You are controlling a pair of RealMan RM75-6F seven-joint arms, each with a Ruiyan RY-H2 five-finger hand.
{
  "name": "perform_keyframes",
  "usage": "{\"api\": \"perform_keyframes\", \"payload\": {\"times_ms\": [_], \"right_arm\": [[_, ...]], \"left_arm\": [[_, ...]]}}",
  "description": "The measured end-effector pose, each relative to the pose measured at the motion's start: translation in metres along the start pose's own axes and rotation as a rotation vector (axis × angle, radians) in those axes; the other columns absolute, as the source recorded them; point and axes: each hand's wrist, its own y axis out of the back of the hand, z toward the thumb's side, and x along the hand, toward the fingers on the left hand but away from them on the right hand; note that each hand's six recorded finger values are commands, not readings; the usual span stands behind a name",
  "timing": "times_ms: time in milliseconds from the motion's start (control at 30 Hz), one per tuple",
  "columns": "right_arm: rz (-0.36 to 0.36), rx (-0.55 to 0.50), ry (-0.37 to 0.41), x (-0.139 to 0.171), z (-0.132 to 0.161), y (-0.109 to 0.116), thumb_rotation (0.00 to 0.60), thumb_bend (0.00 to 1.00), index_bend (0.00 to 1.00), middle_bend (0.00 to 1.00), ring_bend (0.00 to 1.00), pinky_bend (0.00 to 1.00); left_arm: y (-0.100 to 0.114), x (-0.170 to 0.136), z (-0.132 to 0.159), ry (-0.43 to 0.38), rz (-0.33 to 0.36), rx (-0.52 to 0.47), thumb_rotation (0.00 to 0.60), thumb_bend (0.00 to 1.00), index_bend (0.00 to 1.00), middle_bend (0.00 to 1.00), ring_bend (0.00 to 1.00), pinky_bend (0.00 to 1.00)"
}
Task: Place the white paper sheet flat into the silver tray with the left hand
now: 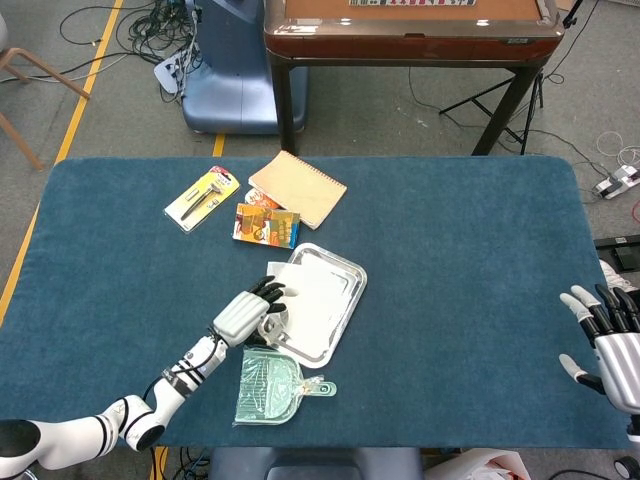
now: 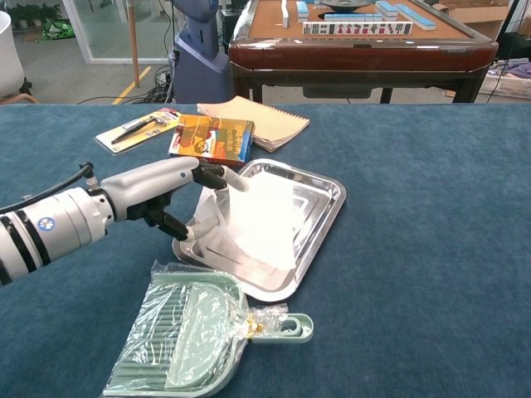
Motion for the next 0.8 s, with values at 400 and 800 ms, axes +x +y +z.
{"api": "perform_keyframes", "payload": {"times_ms": [400, 800], "right_arm": [[-0.003, 0.000, 0.005, -0.001, 0.002, 0.001, 0.600, 0.20, 0.16, 0.14, 0.01, 0.07], [-0.001, 0.000, 0.003, 0.000, 0.002, 0.000, 0.600, 0.20, 0.16, 0.14, 0.01, 0.07]], "left_arm": [[0.003, -0.005, 0.000, 0.006, -0.001, 0.029, 0.600, 0.37, 0.25, 0.19, 0.12, 0.00], [0.013, -0.006, -0.019, 0.066, 0.009, 0.138, 0.600, 0.36, 0.18, 0.15, 0.11, 0.00]]}}
